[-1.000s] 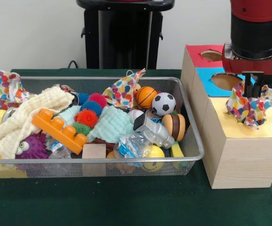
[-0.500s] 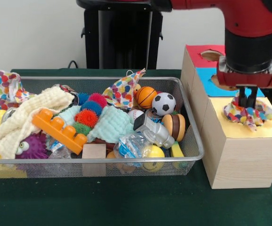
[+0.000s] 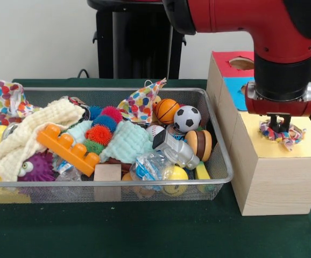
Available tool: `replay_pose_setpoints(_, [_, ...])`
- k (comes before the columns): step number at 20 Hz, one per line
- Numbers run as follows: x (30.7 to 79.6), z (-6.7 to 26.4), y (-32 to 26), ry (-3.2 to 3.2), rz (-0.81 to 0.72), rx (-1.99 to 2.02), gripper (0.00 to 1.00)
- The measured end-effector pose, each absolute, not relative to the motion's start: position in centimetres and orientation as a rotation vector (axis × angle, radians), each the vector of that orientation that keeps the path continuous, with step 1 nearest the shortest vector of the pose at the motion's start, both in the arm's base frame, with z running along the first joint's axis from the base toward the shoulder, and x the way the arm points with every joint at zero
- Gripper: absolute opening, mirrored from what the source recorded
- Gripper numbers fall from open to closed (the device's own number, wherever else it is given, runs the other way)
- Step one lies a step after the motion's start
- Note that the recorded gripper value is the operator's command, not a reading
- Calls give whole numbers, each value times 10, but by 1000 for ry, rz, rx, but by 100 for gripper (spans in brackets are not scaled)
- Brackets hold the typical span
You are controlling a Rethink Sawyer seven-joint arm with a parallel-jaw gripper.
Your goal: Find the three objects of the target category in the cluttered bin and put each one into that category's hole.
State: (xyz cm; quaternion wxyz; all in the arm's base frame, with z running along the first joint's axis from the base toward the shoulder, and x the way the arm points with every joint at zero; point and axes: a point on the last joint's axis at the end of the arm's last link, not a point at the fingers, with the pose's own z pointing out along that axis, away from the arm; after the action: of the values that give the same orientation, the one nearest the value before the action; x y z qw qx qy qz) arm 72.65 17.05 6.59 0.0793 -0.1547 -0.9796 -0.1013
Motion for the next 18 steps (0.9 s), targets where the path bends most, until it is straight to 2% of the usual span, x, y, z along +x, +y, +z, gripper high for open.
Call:
replay_pose_setpoints(6, [729,53,177,-2930,-299,-446,0])
replay_pose_setpoints(12, [725,21,193,-2912,-287,-415,0])
replay_pose_setpoints(18, [732,21,200,-2937,-268,-391,0])
